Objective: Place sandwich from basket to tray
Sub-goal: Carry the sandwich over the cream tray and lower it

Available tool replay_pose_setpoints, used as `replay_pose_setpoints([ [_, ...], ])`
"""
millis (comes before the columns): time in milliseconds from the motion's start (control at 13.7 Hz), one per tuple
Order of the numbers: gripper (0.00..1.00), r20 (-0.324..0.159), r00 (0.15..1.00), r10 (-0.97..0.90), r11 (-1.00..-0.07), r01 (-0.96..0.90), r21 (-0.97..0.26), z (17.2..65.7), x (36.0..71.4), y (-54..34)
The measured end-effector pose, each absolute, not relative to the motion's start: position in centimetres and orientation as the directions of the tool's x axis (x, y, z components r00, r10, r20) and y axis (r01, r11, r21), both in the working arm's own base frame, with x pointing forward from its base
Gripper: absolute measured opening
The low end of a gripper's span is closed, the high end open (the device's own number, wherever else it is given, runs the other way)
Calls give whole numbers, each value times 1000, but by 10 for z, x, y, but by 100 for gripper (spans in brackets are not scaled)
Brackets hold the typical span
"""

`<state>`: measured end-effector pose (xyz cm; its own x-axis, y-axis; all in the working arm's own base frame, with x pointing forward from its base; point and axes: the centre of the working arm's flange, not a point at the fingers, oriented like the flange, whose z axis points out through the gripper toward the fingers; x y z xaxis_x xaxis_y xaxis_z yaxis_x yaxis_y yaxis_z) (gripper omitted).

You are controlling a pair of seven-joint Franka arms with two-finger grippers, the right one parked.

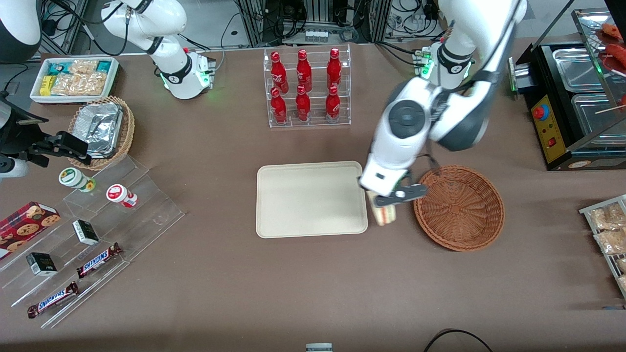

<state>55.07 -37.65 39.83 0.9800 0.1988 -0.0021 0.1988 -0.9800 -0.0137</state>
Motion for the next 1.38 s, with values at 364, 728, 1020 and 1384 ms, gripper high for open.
replay_pose_setpoints([
  [364,16,-31,997,70,-997,69,-28,353,518,-461],
  [728,16,-8,1000,7,-1000,7,10,315,506,-513],
  [1020,16,-1,1000,-10,-1000,-10,24,282,504,-530],
  [1384,16,-5,999,-33,-999,-33,13,254,502,-547],
])
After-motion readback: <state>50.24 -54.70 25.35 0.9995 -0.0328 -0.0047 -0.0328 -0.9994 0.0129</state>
